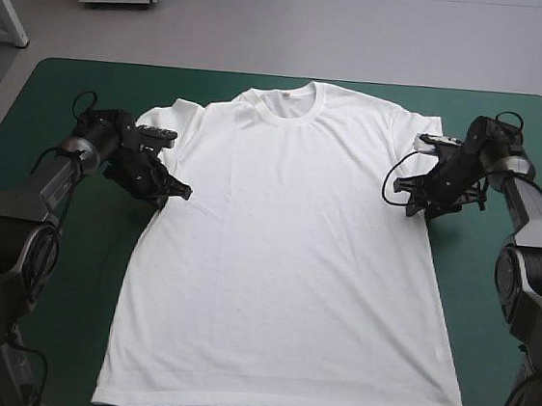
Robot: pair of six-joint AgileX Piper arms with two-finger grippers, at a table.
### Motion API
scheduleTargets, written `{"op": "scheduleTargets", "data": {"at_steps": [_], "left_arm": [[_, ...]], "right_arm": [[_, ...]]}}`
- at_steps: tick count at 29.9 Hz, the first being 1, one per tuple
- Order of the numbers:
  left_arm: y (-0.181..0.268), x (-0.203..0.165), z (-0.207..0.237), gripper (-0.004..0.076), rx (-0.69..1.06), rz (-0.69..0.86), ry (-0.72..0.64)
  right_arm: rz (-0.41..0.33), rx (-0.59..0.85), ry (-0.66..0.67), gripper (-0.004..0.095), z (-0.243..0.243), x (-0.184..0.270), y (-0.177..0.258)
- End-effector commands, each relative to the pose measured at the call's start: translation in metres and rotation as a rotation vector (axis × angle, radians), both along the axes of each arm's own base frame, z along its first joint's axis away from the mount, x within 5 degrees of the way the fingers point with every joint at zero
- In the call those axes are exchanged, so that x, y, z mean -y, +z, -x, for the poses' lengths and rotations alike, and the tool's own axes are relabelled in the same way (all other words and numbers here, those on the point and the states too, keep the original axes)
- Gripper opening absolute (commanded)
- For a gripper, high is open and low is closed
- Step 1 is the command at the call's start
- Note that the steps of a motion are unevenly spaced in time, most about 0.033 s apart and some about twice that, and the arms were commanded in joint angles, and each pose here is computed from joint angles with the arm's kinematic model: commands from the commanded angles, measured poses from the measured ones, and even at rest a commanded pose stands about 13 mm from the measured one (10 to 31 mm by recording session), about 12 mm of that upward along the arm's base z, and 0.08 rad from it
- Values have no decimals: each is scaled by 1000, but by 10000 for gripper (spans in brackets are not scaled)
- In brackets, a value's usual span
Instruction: Fold the cloth
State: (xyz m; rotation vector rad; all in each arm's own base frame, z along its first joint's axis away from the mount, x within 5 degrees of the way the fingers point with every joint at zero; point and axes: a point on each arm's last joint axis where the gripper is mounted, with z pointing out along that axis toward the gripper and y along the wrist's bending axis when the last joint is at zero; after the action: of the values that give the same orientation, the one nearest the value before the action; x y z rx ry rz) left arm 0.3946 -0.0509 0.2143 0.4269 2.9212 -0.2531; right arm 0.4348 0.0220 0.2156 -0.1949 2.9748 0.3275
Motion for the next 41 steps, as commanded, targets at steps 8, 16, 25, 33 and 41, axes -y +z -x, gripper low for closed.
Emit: {"op": "scheduleTargets", "data": {"at_steps": [8,16,25,33,41], "left_arm": [[15,3,3,-9,30,-8,-18],[36,1,4,-9,85,-21,-24],[102,-2,15,-9,215,-37,-24],[165,-8,57,-9,356,-38,-20],[259,-18,116,-9,689,-61,3]], "right_arm": [[-88,1,7,-15,3,-8,12],[-106,41,5,-15,7,-9,29],[-76,188,13,-15,29,-6,89],[-53,365,-21,-15,68,7,158],[-77,524,-92,-15,109,25,213]]}}
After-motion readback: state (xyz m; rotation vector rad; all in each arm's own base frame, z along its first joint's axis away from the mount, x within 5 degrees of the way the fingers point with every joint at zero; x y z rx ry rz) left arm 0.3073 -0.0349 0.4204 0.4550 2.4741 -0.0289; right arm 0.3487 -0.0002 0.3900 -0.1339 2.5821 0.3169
